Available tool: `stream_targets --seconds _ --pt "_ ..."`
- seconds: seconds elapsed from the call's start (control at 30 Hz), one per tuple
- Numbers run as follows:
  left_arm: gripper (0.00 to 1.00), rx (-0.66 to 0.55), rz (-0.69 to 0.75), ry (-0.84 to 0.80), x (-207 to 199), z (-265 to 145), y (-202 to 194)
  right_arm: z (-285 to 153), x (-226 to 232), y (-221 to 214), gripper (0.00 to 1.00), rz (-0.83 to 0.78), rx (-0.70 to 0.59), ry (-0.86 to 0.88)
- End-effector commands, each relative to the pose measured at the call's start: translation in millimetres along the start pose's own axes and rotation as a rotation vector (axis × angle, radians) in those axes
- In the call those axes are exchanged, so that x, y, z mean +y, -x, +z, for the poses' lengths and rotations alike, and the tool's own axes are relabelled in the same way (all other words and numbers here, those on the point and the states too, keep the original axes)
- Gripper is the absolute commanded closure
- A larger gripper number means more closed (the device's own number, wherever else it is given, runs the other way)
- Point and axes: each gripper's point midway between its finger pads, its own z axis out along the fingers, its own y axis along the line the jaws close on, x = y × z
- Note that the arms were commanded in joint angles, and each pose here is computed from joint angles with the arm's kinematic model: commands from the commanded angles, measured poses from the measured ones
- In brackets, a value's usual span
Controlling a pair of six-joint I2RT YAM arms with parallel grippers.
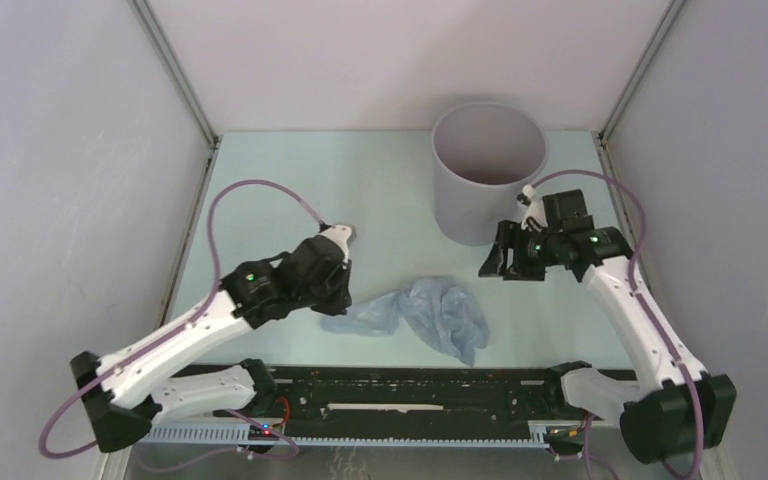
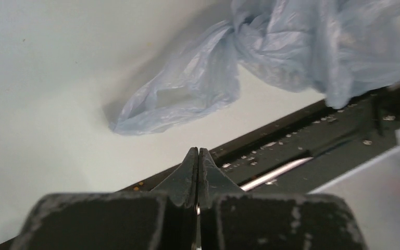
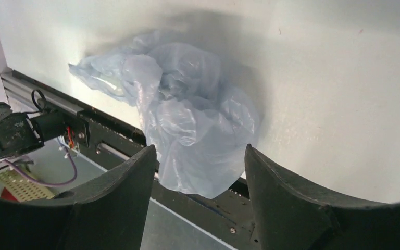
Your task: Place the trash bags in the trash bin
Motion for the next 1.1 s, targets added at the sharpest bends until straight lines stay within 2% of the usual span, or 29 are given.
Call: stream_targets --seconds 0.0,0.07,0.2,0.3,0.4,0.53,0.6,0.73,0.83,0.9,0.97,1.07 --pt "1.0 -0.085 -0.143 -0.121 -7.4 -35.8 15.0 -42.3 23.3 5.7 0.27 -0.064 -0.118 -0.034" --pt "0.99 -0.082 -0.197 -0.111 -1.5 -33.5 11.8 -47.0 45.0 -4.1 0.27 -0.106 -0.128 0.013" --pt "0.44 0.019 -0.358 -0.037 19.2 -5.9 -8.3 -43.1 87.9 -31.2 0.26 -0.211 -0.1 0.089" --pt "0.16 0.005 -0.418 -0.021 27.4 15.4 -3.5 -18.4 106.6 -60.8 0.25 -0.278 -0.002 0.071" --pt "0.01 0.032 -0.436 -0.038 28.1 38.0 0.5 7.0 112.4 -76.8 0.26 -0.323 0.052 0.015" --pt "0.0 0.118 -0.359 0.061 45.2 74.0 -7.0 37.2 88.5 -77.9 0.36 -0.302 0.064 -0.176" --pt "0.0 0.169 -0.326 0.097 52.1 91.1 -14.4 44.4 75.7 -77.9 0.37 -0.299 0.052 -0.252" --pt "0.0 0.285 -0.289 0.114 55.4 118.8 -38.3 59.2 66.6 -86.5 0.36 -0.293 0.042 -0.254" --pt "0.07 0.329 -0.298 0.114 56.9 131.0 -54.4 72.6 57.0 -97.1 0.37 -0.281 0.06 -0.263" --pt "0.21 0.346 -0.328 0.089 52.2 135.6 -61.7 79.7 57.5 -100.1 0.37 -0.291 0.059 -0.252" --pt "0.38 0.357 -0.349 0.07 48.6 136.9 -66.8 84.0 57.3 -100.6 0.4 -0.308 0.056 -0.256" --pt "0.7 0.321 -0.344 0.086 51.7 129.9 -58.9 85.0 55.1 -93.2 0.58 -0.318 0.041 -0.264"
